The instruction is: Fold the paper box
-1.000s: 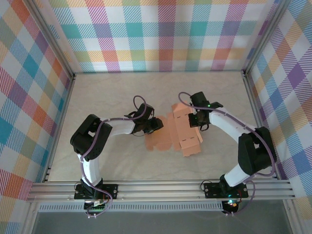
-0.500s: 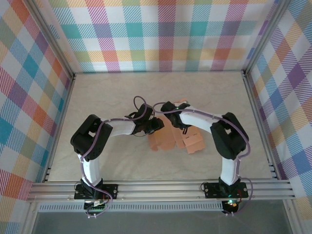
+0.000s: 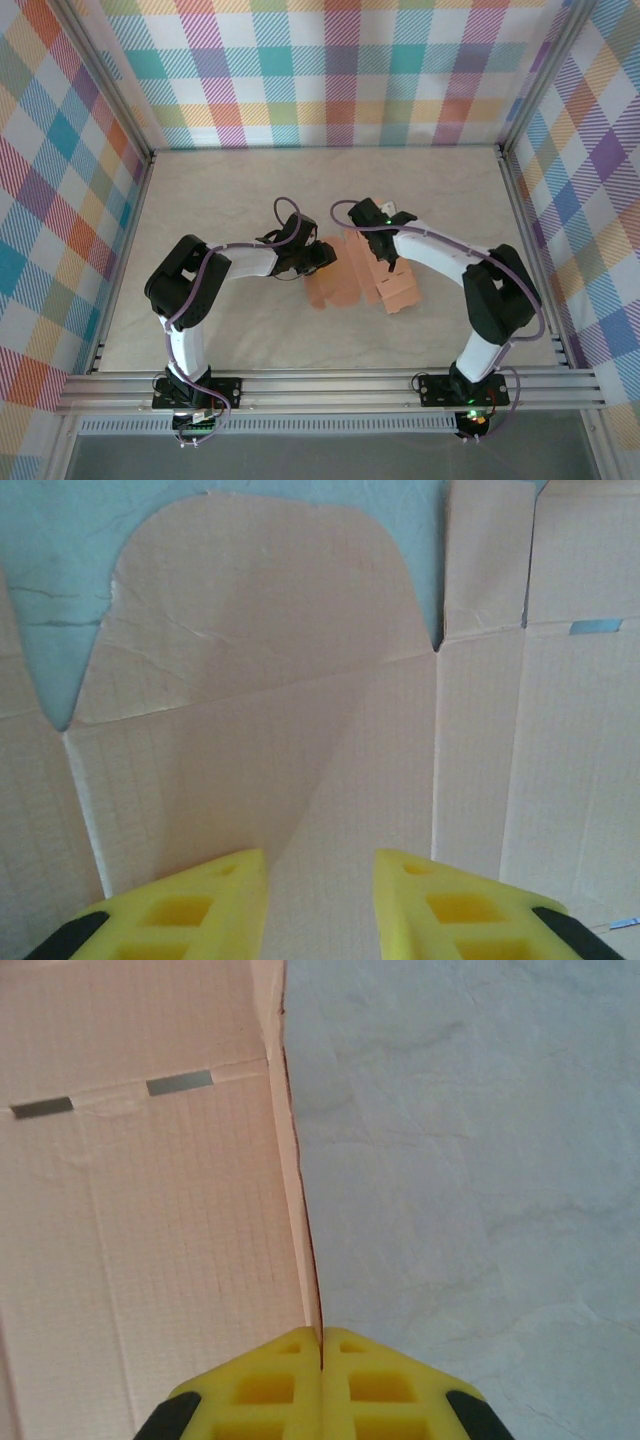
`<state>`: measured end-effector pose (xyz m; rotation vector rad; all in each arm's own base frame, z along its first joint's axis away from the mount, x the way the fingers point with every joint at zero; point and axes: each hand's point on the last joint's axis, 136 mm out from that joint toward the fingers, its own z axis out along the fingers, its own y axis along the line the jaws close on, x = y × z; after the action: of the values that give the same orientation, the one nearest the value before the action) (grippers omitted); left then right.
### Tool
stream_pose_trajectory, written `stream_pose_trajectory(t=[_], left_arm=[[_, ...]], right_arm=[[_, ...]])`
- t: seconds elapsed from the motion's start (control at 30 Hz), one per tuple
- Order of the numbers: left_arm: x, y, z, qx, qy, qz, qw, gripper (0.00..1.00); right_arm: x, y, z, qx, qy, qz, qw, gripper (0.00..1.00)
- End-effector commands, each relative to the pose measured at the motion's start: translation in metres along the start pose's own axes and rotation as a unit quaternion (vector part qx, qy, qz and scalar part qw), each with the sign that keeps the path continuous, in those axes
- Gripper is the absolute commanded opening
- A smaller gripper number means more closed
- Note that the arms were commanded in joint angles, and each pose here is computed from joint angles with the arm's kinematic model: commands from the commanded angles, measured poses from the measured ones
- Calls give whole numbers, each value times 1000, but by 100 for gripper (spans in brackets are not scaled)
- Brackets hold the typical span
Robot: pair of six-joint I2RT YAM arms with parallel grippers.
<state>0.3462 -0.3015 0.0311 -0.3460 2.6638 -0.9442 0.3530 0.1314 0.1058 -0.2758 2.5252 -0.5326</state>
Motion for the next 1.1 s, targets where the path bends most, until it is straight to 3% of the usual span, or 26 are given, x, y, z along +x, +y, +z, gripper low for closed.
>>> stream_pose_trajectory(t=[0.0,0.23,0.37,0.5,0.6,0.7,0.87,1.07], left_arm=[[14,30,0,-54,15,-14,998,34],[13,34,-5,-70,9,-12,997,39],[13,33,-5,-68,10,-11,998,39],[14,33,-4,-67,11,-13,998,40],[14,34,-5,-67,11,-13,998,40],[14,32,-5,-64,10,-12,998,40],[14,30,-4,-56,11,-8,998,42],[15,31,-4,-59,12,-9,998,43]], right_arm=[[-9,3,1,-25,-16,3,1000,0],[-5,-19,13,132,-25,-36,990,0],[-3,-20,16,170,-37,-30,984,0],[-3,-22,18,172,-39,-28,984,0],[-5,-15,18,94,-49,5,994,0],[-8,-26,14,80,-59,32,995,0],[-9,-13,21,51,-49,-8,997,0],[1,-22,31,165,-34,-54,984,0]])
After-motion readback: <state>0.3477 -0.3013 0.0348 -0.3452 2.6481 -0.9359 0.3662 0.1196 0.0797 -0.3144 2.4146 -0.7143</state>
